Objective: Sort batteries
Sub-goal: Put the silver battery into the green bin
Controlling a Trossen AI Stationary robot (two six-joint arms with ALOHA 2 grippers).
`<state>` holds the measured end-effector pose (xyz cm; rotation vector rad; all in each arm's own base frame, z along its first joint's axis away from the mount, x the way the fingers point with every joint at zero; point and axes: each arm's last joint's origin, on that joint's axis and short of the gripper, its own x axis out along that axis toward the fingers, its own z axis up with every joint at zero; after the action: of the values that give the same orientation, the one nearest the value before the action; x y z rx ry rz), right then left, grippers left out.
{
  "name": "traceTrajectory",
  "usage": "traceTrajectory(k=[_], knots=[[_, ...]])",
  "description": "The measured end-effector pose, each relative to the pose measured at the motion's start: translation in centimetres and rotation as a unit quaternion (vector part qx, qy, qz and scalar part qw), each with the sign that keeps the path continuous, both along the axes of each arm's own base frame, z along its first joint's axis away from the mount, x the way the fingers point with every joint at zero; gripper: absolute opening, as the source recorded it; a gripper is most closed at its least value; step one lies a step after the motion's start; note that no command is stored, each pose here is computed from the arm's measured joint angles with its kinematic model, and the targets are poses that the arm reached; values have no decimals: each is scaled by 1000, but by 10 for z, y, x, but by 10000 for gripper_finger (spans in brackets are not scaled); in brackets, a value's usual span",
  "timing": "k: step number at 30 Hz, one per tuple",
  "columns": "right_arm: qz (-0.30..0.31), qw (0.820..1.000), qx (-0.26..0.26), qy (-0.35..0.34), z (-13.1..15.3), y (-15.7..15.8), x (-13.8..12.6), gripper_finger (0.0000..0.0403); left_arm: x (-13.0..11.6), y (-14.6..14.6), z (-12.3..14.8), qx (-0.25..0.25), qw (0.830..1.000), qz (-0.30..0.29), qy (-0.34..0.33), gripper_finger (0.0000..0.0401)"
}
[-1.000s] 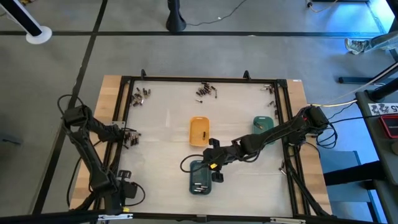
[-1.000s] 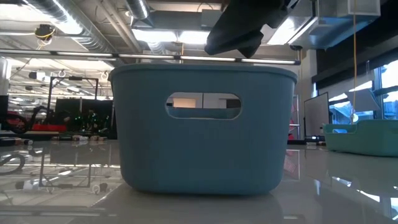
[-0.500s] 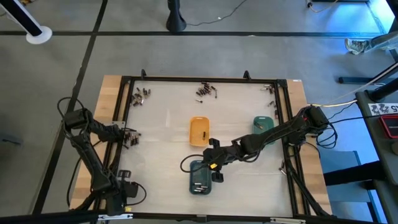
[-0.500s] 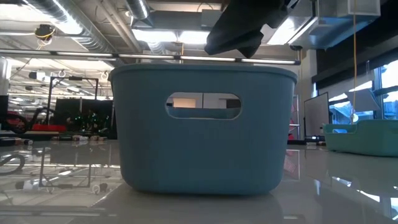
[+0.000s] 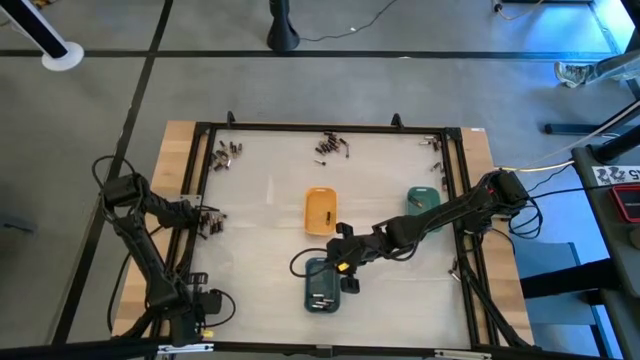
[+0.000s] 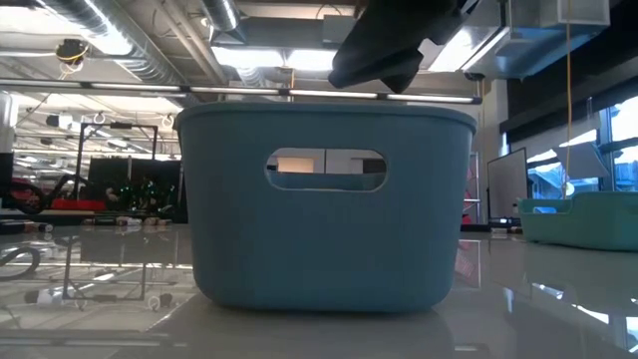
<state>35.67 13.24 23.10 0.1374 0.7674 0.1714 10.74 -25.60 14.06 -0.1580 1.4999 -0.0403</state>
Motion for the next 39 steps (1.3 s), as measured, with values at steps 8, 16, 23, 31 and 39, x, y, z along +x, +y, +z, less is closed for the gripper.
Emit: traceTrajectory(k=[8,16,23,31,39], knots=[[5,1000,3,7,11,-3,-9,76,1,7,23,-36,999,8,-30,35],[-59,997,-32,33,45,-20,-44,76,23,35,59,-49,992,17,-111,39],[-175,976,-91,89,64,-30,-93,76,50,79,89,9,970,79,-229,36],[-304,945,-89,86,76,-22,-151,76,97,119,106,32,938,112,-325,39],[-316,940,-51,-117,59,-2,-136,76,151,160,138,35,858,110,-501,47]])
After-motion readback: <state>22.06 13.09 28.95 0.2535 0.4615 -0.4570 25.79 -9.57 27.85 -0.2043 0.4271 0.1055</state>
